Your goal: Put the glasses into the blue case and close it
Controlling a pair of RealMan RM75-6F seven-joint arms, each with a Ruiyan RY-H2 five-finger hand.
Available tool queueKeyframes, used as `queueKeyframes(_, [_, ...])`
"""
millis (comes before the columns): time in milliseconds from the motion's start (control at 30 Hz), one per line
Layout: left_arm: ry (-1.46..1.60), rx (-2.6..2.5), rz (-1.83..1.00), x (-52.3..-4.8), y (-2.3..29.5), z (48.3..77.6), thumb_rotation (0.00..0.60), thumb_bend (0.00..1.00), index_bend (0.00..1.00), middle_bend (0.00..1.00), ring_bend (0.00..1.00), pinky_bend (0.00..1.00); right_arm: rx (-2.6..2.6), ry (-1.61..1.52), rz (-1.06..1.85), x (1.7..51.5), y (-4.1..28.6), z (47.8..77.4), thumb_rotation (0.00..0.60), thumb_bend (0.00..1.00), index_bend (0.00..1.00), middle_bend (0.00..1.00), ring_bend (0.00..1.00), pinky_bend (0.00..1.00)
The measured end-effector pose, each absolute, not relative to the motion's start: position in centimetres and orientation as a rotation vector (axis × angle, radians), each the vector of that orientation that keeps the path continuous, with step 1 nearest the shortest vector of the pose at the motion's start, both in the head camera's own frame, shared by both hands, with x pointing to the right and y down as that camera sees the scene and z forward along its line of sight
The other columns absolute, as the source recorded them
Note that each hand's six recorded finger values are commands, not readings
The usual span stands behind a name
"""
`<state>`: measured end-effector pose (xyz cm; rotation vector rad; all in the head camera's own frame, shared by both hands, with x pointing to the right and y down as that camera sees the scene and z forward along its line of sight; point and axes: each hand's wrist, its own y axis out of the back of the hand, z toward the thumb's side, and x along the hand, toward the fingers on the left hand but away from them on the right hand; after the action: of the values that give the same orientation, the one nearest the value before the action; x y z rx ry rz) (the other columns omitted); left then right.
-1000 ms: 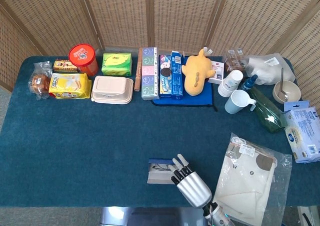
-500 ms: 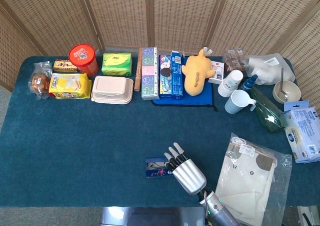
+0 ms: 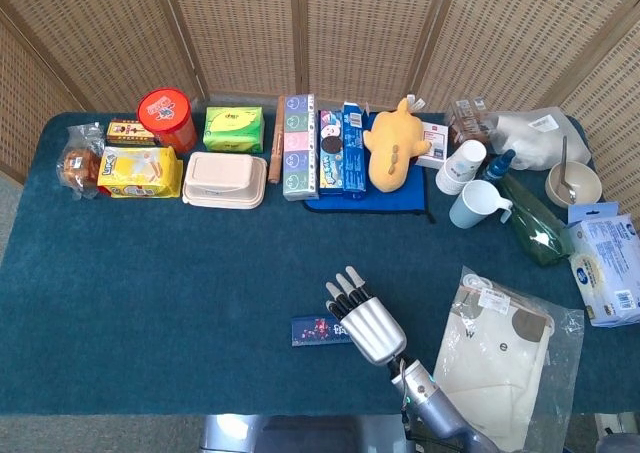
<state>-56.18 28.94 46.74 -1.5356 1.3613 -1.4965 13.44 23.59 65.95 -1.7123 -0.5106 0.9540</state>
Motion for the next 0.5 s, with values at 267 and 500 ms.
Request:
queueKeyframes(267, [1.36, -1.536, -1.494, -56.1, 28.7, 46.7, 0.6, 0.26, 0.04, 0.04, 0.0, 0.0, -1.705, -0.511, 0.94, 13.1, 22.8, 64.8, 0.6, 0.31, 0.26, 0.18, 0.08, 0.06])
queueKeyframes(500, [1.345, -1.56, -1.495, -55.7, 28.3, 46.9, 0.6, 0.26, 0.03, 0.04, 0.0, 0.0, -1.764, -0.489, 0.918, 12.2, 23.3, 61.6, 0.6, 0.31, 0.07, 0.1, 0.02, 0.06])
